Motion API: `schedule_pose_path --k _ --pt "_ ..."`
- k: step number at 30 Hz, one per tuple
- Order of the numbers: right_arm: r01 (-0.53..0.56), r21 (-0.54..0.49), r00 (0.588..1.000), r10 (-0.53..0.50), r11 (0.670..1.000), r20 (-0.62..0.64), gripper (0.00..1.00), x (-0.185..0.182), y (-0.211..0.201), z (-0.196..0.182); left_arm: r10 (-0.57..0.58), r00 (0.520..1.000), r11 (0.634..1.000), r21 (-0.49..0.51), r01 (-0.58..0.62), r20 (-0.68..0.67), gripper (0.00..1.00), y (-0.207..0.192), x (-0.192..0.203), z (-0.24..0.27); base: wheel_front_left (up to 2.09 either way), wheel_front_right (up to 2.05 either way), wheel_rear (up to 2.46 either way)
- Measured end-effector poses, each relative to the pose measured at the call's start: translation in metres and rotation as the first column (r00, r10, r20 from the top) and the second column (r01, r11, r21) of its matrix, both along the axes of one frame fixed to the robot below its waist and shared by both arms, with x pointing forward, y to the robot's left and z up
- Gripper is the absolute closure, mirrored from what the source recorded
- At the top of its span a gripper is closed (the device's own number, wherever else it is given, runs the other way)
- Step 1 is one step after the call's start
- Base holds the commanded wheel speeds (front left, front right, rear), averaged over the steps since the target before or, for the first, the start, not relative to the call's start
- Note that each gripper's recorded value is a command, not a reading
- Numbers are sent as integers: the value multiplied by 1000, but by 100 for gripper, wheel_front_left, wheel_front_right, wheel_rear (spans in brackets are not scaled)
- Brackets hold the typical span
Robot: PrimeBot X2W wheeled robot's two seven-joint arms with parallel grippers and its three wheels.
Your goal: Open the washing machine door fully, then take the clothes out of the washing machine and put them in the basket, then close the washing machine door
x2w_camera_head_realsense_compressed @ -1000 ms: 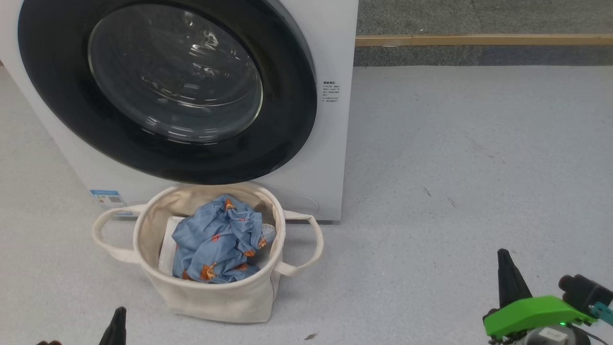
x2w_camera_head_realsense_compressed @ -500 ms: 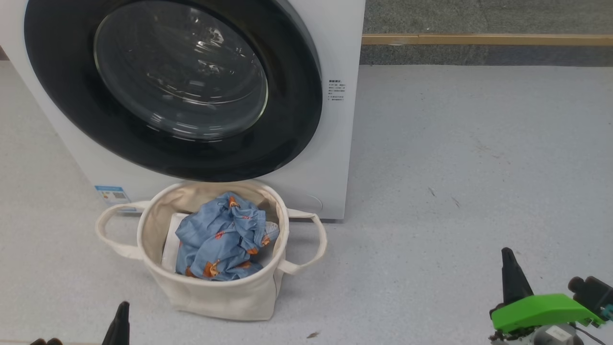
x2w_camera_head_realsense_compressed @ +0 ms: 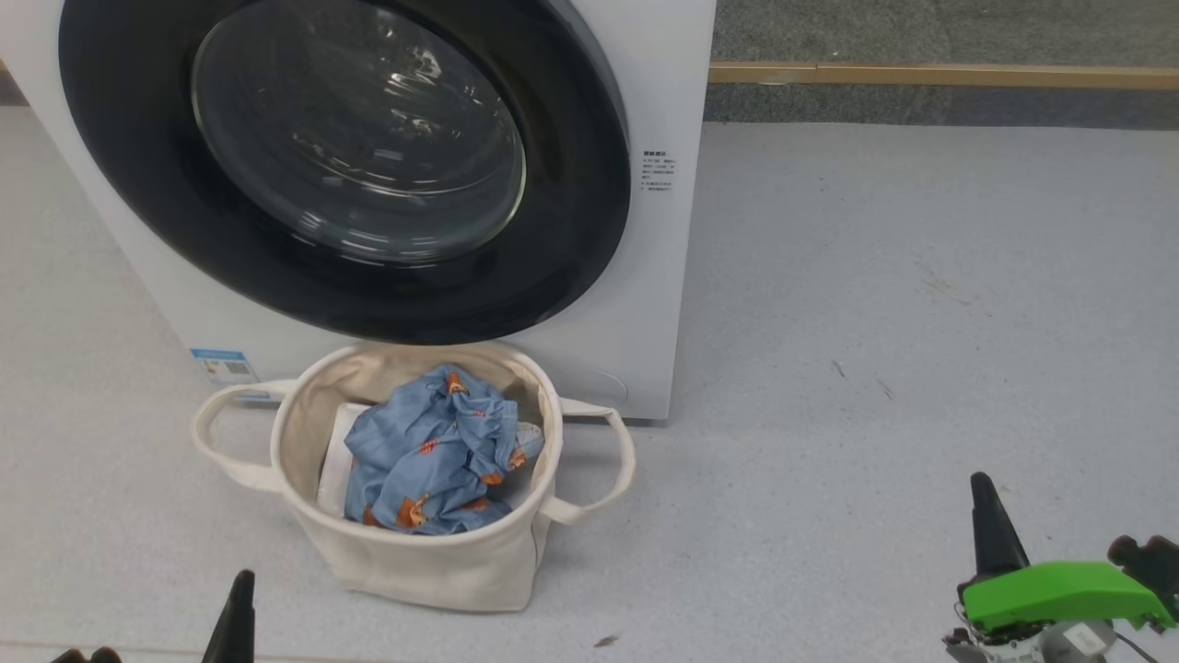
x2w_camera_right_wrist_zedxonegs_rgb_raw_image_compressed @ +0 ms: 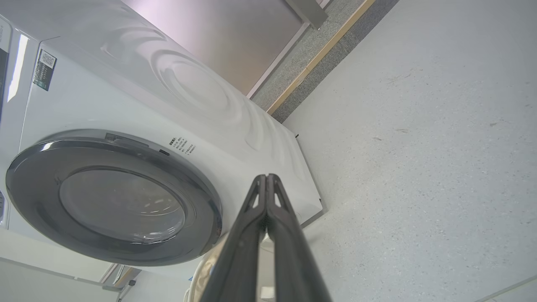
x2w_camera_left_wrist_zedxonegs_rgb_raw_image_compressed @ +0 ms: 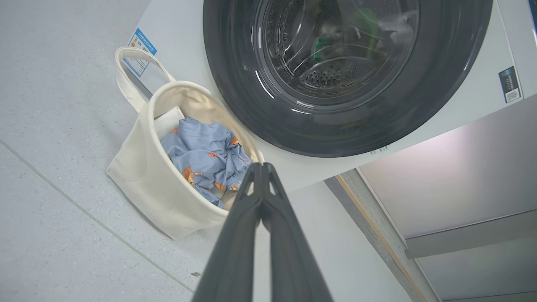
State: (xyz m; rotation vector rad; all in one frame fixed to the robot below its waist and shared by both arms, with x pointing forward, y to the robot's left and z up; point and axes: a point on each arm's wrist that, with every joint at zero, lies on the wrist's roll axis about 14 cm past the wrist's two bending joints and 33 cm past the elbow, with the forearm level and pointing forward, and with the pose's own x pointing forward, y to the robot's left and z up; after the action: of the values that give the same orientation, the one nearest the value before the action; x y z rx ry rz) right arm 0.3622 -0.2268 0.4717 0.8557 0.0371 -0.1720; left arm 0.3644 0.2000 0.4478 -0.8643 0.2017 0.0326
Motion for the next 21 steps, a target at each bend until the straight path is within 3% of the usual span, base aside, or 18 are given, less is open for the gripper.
schedule_pose_path --k 21 --pt "-7 230 1000 2 973 22 100 6 6 2 53 999 974 -221 -51 2 100 -4 4 8 0 0 0"
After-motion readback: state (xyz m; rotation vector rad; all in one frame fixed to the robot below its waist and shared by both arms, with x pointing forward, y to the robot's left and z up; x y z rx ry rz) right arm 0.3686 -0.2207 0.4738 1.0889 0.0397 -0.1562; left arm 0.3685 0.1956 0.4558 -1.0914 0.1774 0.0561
